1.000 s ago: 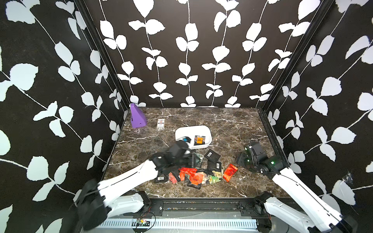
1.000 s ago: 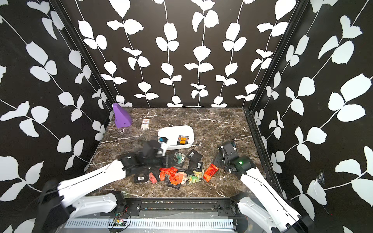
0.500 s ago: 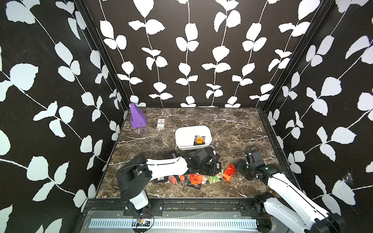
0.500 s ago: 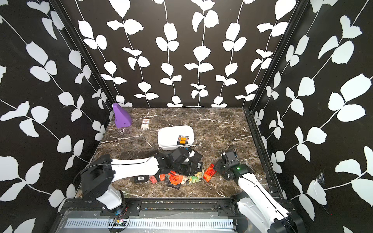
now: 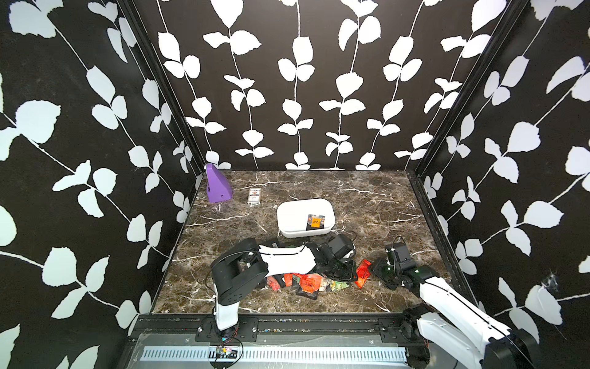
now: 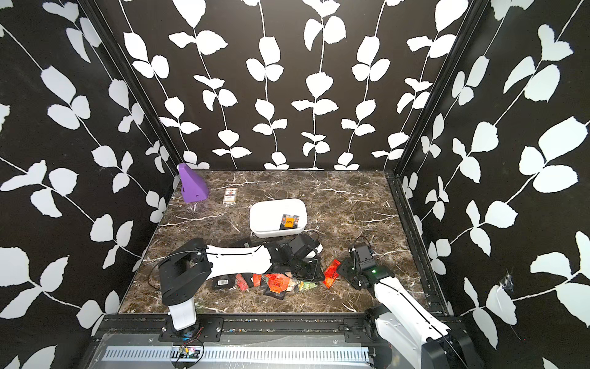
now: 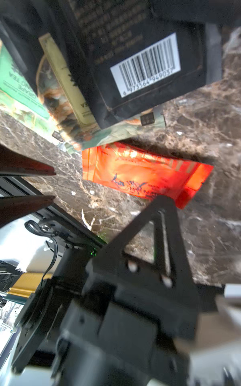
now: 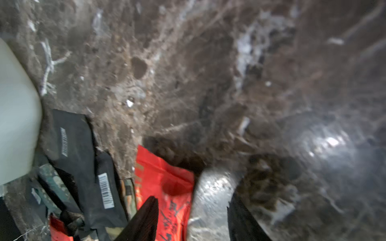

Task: Put the tea bags into the storage box
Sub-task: Pick up the tea bag from the center of the board.

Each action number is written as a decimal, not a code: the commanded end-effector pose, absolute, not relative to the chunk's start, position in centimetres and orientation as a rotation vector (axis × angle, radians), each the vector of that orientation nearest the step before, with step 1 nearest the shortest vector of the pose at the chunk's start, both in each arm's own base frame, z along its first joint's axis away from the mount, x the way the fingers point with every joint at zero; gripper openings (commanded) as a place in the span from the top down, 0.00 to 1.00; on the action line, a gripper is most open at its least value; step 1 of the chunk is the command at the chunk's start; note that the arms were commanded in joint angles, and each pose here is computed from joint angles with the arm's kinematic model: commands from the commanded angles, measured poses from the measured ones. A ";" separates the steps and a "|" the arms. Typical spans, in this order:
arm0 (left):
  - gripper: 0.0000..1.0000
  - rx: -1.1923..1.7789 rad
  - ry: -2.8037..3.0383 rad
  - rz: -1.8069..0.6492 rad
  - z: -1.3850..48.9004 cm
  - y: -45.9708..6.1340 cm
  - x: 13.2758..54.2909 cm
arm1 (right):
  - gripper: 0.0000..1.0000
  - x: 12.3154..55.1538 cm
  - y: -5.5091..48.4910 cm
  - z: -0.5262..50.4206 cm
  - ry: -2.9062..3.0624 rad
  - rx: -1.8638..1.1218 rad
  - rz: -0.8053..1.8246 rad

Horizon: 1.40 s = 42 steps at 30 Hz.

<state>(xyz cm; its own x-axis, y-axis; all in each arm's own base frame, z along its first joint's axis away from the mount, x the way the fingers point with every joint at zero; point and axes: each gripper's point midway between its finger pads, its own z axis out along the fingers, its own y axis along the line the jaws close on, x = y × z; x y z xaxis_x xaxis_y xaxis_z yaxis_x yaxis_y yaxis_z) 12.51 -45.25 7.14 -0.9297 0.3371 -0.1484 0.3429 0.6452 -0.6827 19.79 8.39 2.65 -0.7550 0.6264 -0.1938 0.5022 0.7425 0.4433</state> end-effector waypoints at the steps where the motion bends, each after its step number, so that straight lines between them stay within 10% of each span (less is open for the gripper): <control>1: 0.85 0.639 2.881 -1.177 6.7 -45.4 11.7 | 0.46 20.3 8.2 2.4 2.592 0.873 0.517; 22: 0.85 0.625 2.942 -1.122 3.8 -45.8 11.9 | 0.60 20.3 8.4 0.6 2.644 0.834 0.496; 42: 0.85 0.632 2.929 -1.103 4.4 -45.6 12.1 | 1.00 20.2 8.0 0.6 2.653 0.799 0.451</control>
